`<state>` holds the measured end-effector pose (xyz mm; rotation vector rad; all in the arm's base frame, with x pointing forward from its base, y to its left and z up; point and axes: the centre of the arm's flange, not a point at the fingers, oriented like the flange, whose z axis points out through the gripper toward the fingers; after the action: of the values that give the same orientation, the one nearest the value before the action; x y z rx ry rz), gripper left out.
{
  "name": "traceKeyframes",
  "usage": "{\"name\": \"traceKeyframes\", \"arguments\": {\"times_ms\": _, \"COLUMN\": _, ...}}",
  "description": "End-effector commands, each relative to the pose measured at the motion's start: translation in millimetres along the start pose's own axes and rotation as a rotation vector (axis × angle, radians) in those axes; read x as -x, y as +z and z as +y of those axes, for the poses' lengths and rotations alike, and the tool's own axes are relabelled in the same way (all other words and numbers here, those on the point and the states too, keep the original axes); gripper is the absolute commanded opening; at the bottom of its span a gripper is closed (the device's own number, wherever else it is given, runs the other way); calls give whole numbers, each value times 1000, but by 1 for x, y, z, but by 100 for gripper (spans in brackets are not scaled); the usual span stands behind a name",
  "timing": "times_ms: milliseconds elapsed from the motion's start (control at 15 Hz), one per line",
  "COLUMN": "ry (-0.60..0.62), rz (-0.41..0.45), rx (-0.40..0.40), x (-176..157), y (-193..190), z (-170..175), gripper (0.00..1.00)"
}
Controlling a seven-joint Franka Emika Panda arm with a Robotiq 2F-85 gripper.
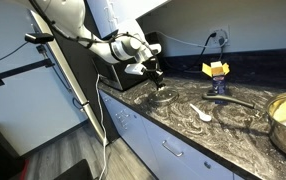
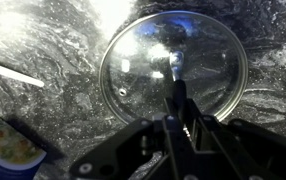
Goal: Pick up the lid from the pot and put it on the counter, then pick up the box and pour some of its contents in the pot, then pick up the spoon and stir and finally, pick up the lid and cover the pot
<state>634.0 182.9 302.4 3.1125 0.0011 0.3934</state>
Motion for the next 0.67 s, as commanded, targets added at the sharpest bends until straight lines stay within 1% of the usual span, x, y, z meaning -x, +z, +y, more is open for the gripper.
{"name": "traceKeyframes", "arguments": {"times_ms": 0, "ry": 7, "rz": -10, "rx": 16, "x": -10, "y": -4, "z": -8, "gripper": 4}}
{"name": "traceKeyframes", "arguments": {"times_ms": 600, "ry": 4, "rz": -53, "rx": 50, "x": -8, "y": 8, "z": -8, "gripper": 4}}
